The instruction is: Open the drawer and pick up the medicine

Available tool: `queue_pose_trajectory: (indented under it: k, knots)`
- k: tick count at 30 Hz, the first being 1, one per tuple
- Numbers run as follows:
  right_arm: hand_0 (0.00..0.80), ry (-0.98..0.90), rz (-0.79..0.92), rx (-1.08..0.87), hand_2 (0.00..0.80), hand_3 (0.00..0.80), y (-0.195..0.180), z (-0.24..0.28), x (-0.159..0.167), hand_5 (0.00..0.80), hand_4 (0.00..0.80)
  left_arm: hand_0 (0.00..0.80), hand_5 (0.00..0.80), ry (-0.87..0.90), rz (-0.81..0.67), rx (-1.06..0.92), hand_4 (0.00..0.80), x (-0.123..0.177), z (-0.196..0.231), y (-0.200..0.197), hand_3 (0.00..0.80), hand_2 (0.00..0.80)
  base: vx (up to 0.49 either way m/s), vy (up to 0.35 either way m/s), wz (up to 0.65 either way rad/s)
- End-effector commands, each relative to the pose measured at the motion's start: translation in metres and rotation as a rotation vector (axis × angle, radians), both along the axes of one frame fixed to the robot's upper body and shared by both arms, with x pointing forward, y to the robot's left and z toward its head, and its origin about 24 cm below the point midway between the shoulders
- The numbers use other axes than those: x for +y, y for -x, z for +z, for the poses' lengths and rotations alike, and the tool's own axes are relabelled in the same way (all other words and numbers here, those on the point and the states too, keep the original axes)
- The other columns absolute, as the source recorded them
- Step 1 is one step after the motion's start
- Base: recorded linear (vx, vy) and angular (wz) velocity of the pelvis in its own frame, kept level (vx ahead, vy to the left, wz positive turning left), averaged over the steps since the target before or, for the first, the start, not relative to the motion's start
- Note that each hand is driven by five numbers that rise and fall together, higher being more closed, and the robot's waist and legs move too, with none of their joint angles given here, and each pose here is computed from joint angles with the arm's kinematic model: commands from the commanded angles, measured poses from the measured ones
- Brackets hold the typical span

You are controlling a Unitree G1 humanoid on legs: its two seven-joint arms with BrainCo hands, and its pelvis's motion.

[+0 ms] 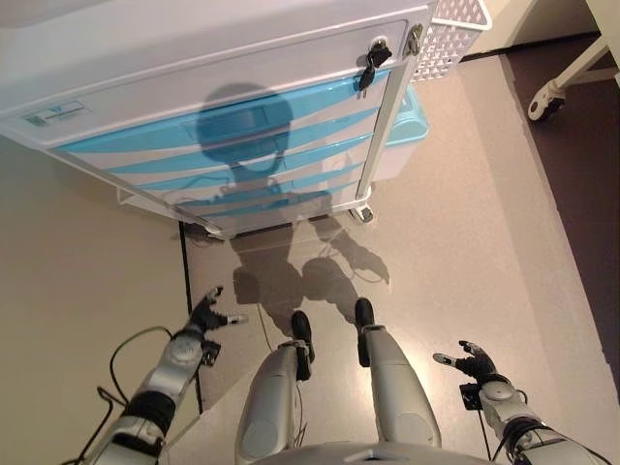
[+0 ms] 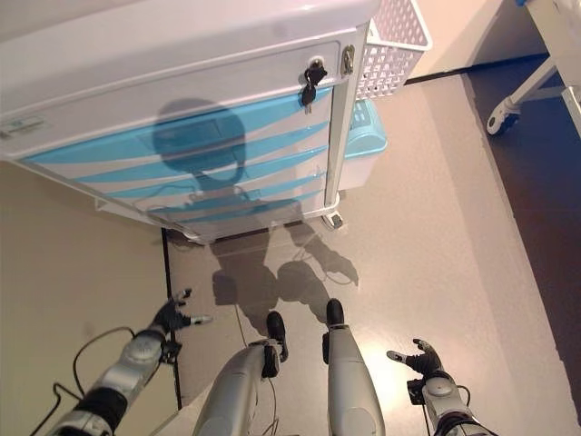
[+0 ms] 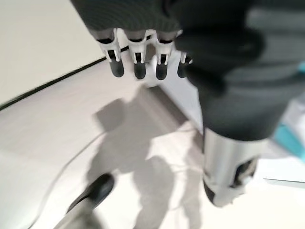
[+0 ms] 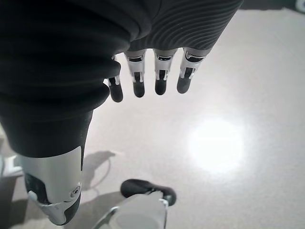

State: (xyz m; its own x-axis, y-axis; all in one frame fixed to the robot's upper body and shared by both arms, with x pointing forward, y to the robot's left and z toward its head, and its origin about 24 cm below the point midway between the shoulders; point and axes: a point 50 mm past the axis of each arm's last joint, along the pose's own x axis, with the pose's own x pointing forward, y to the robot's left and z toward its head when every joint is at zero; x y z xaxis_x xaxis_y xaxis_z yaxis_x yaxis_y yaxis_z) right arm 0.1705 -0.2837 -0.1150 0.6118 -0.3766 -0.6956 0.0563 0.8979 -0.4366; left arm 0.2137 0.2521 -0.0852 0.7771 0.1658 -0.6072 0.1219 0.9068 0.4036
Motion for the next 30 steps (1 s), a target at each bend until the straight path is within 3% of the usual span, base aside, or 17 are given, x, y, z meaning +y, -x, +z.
queue_pose_trajectory:
  k: [1, 9, 13, 17, 30]
  knots:
    - [0.000, 0.053, -0.009, 0.072, 0.000, 0.000, 0.022, -0.003, -0.017, 0.000, 0.000, 0.000, 0.000, 0.039, 0.115, 0.030, 0.000, 0.010, -0.010, 0.012, 0.000, 0.000, 0.013, -0.030, 0.13]
    - [0.000, -0.035, -0.025, 0.052, 0.000, 0.000, 0.022, -0.011, 0.003, 0.000, 0.000, 0.000, 0.000, 0.025, 0.256, 0.110, 0.000, 0.011, -0.030, 0.036, 0.000, 0.000, 0.035, -0.042, 0.18]
    - [0.000, -0.141, -0.050, 0.103, 0.000, 0.000, 0.040, -0.025, 0.021, 0.000, 0.000, 0.000, 0.000, 0.212, 0.430, 0.165, 0.000, 0.005, -0.049, 0.068, 0.000, 0.000, 0.093, -0.061, 0.26]
    - [0.000, -0.164, -0.023, 0.131, 0.000, 0.000, 0.046, -0.030, 0.030, 0.000, 0.000, 0.000, 0.000, 0.240, 0.446, 0.209, 0.000, 0.000, -0.056, 0.080, 0.000, 0.000, 0.073, -0.025, 0.09]
    - [0.000, -0.150, 0.098, 0.297, 0.000, 0.000, 0.074, -0.043, 0.044, 0.000, 0.000, 0.000, 0.000, 0.124, 0.212, 0.402, 0.000, -0.018, -0.072, 0.110, 0.000, 0.000, 0.049, -0.011, 0.01]
